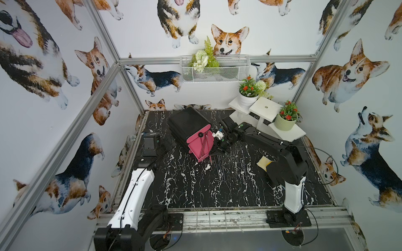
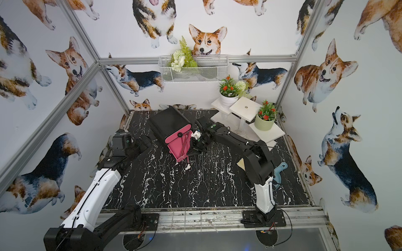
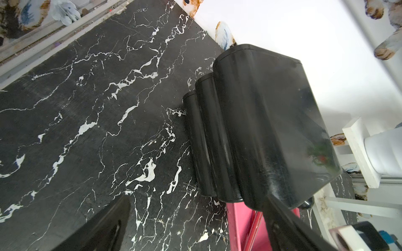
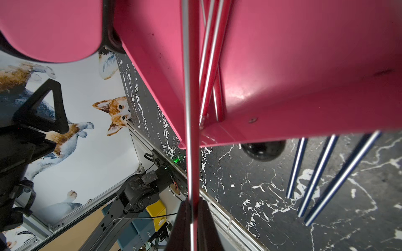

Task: Please place the pencils in the drawer according to their color
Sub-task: Place the pencil in the drawer.

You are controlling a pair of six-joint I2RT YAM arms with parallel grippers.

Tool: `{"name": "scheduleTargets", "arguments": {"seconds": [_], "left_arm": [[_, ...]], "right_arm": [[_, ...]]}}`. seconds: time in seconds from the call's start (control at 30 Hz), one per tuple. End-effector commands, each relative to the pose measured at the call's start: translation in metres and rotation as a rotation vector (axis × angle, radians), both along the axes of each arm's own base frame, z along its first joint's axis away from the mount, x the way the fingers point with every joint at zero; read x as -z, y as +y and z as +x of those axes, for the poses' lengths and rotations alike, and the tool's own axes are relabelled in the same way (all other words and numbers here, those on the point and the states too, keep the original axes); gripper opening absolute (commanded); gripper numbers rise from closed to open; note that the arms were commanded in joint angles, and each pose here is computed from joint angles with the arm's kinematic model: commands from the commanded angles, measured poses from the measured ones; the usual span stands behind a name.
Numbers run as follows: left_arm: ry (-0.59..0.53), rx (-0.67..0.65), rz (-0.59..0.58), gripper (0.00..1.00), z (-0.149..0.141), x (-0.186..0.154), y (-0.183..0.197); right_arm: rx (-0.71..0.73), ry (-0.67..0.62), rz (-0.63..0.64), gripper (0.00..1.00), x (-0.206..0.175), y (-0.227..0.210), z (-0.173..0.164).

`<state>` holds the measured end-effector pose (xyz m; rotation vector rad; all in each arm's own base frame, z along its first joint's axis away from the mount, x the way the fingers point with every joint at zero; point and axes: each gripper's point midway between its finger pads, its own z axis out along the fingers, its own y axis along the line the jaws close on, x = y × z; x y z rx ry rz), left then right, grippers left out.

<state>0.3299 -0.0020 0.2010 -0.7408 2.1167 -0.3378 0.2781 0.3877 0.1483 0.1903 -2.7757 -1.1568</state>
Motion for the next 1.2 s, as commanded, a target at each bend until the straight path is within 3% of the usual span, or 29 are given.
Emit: {"name": "scheduleTargets", "arguments": {"seconds": [0.0,0.7,1.03,1.17], "left_arm": [[-0.029,-0.003,0.017,1.00,0.004,-0.006,0.003],[-0.032,-0.003,0.022,1.00,0.002,-0.006,0.003],[-0.036,-0.003,0.019,1.00,0.002,-0.006,0.003],[-0.041,-0.002,0.018,1.00,0.002,-0.008,0.002]], "right_arm": [[0.022,0.019,-0.012,0.00,0.002,0.001,0.008],[0.074,-0.017,-0.031,0.00,0.018,0.026,0.054],[0.069,-0.051,-0.012,0.30,0.014,0.031,0.054],[0.060,-0.061,0.010,0.32,0.008,0.036,0.052]]}}
